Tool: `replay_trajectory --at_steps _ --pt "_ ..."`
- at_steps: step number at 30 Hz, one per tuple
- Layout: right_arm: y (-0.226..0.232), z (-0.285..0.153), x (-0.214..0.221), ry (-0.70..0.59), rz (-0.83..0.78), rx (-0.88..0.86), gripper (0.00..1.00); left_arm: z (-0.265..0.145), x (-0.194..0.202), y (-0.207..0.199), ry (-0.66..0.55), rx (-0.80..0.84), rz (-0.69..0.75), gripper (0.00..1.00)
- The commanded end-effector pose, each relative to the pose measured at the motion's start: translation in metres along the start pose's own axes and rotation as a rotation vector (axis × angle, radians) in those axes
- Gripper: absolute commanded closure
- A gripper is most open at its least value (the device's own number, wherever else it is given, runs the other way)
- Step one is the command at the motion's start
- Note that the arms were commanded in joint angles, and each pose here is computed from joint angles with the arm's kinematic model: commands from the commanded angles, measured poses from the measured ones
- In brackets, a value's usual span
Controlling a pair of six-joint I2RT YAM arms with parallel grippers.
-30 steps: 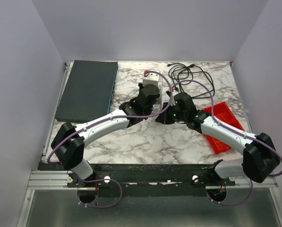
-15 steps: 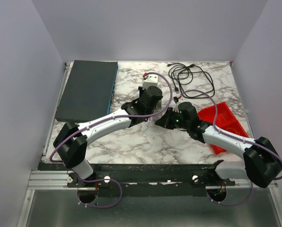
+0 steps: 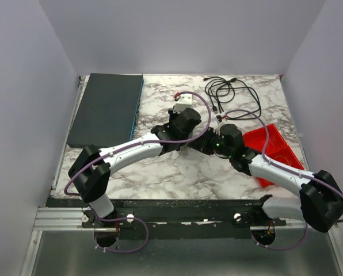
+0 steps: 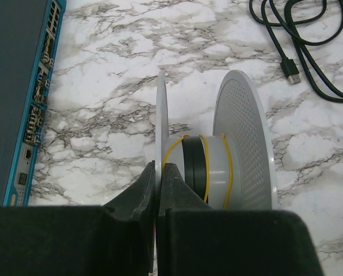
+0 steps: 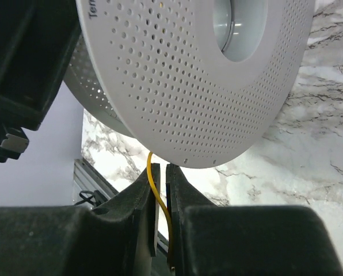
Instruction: Wrap the cables
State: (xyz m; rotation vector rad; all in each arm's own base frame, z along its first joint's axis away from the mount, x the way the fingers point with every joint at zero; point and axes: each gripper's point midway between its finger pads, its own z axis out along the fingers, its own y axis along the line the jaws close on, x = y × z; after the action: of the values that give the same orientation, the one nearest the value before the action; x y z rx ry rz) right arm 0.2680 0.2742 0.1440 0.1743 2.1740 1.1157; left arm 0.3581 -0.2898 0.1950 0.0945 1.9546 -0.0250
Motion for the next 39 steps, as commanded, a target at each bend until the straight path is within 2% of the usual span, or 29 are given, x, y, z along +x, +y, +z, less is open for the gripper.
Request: replay_trajectory --at_steps 1,9,19,24,30,39 --pt "0.002 -0.006 -0.031 -0.121 -0.017 0.044 0.83 -0.003 0.006 0.001 0.027 -0.014 0.051 1.00" --pt "0.001 -0.002 -0.046 -0.125 -0.136 0.111 0.89 -0.006 0.001 -0.004 -0.003 0.034 0.062 1.00" --pt "0.006 0.016 -0.071 -0.132 -0.248 0.180 0.99 -0.012 -0.020 -0.004 -0.111 0.080 0.121 1.00" --pt "0.006 0.023 -0.072 -0.100 -0.232 0.204 0.99 -0.021 -0.043 0.001 -0.226 0.104 0.195 1.00" --pt "-0.009 0.037 -0.065 -0.048 -0.164 0.248 0.99 -0.031 -0.057 0.001 -0.351 0.125 0.367 1.00" --pt "-0.045 0.056 -0.037 0.033 -0.039 0.270 0.99 -0.038 -0.023 -0.025 -0.350 0.237 0.510 1.00"
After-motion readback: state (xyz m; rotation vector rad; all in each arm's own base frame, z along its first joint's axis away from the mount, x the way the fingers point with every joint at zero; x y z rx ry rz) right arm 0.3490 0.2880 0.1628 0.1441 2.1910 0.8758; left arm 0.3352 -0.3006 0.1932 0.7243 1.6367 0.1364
